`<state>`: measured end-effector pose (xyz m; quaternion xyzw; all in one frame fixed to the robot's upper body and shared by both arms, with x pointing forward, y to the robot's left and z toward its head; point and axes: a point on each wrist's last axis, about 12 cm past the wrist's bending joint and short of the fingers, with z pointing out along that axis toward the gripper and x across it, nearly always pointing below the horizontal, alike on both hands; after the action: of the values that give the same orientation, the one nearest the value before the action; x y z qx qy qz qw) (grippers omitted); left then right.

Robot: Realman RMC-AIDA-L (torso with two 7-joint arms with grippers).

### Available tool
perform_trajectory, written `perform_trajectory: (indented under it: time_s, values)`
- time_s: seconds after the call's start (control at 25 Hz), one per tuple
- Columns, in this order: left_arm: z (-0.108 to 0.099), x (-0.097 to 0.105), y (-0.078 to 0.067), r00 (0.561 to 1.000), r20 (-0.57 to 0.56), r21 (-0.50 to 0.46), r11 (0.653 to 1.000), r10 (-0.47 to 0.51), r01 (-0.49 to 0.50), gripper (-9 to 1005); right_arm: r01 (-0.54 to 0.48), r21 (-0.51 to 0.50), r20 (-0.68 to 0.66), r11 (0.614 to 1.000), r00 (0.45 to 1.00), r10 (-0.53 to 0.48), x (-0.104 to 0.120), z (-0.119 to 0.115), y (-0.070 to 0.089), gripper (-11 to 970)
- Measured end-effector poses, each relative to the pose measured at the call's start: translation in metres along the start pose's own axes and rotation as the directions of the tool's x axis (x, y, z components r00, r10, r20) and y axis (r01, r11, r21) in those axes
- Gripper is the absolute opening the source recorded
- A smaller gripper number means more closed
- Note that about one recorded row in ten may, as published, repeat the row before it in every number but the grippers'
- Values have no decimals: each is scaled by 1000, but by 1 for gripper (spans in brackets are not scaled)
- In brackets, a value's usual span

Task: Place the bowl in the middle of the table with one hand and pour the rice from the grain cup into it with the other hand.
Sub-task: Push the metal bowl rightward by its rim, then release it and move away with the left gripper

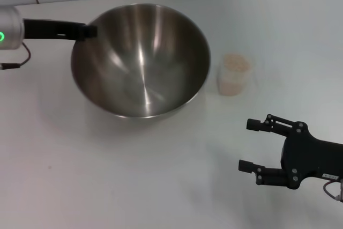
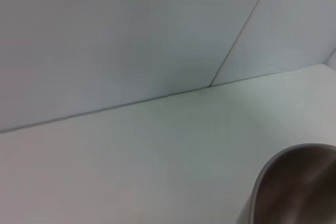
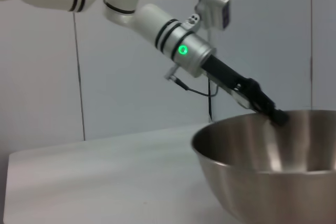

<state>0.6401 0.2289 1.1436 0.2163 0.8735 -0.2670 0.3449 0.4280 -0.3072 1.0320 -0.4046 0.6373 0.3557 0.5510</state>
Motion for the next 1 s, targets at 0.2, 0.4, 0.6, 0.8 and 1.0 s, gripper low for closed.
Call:
perform_trajectory:
  time_s: [0.2,0.4,0.6,0.8,1.0]
  values:
    - [10,3,3,1000,-14,-27,1000,8,-8,39,1,-2,1,1000,1000,-1,0,0,0,817]
    - [11,9,6,1000,-14,-37,999,4,-5,40,2,-2,1,1000,1000,-2,-1,1,-1,817]
    - [11,11,8,1000,-10,-44,999,7,-7,67,1,-3,1,1000,1000,-1,-1,2,-1,817]
    - [8,10,9,1000,8,-55,998,11,-10,233,-2,8,5,1000,1000,2,0,2,-2,817]
    - [-26,3,4,982,146,-17,993,118,-117,419,-19,67,31,998,999,17,1,-2,-3,818]
